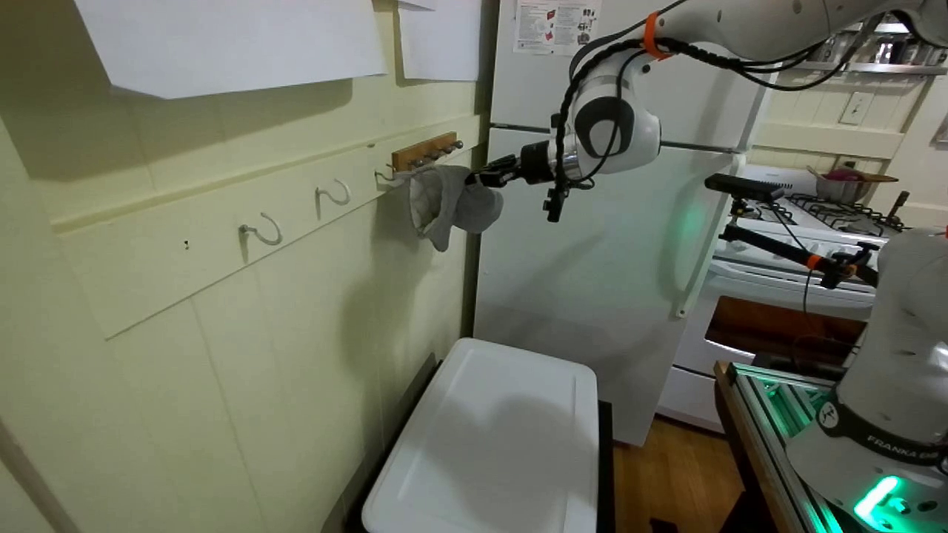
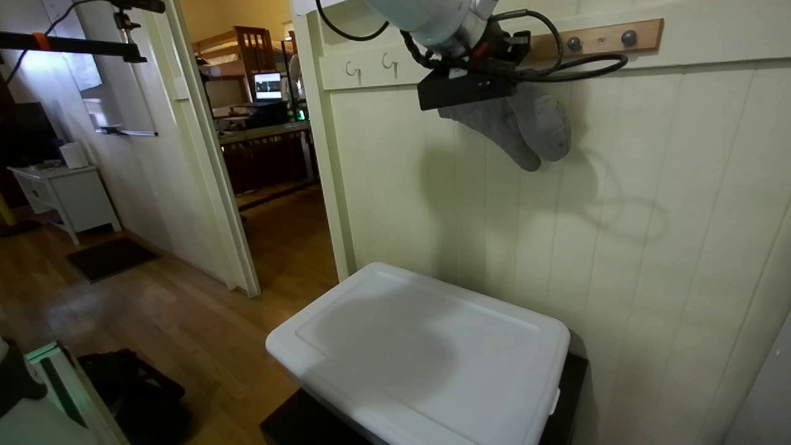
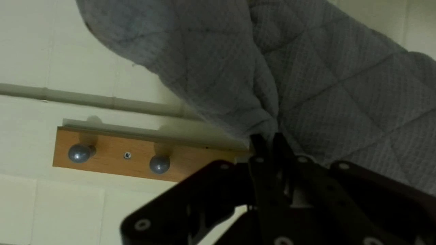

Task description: Remove the oven mitten from the hook

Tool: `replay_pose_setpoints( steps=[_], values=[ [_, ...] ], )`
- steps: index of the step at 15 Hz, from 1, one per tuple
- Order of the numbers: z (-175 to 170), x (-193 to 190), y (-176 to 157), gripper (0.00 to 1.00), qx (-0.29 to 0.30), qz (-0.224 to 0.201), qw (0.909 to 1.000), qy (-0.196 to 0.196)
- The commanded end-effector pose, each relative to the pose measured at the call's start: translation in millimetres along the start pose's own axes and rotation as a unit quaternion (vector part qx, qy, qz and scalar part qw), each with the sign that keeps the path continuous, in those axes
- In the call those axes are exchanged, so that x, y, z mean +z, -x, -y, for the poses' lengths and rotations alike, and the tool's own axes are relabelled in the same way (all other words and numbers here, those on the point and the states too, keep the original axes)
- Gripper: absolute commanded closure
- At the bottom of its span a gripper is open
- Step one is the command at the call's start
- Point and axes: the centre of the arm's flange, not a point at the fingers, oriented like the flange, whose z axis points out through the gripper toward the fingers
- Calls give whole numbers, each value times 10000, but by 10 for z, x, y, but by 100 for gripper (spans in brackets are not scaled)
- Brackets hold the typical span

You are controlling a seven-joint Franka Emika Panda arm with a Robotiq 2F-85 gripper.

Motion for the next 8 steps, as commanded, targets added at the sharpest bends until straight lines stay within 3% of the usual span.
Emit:
replay_pose_setpoints(
  steps=[1,8],
  values=[
    [-186,-140,135,98,-274,752,9964,284],
    [-77,-185,361,98,-896,1663,9820,-66]
  ],
)
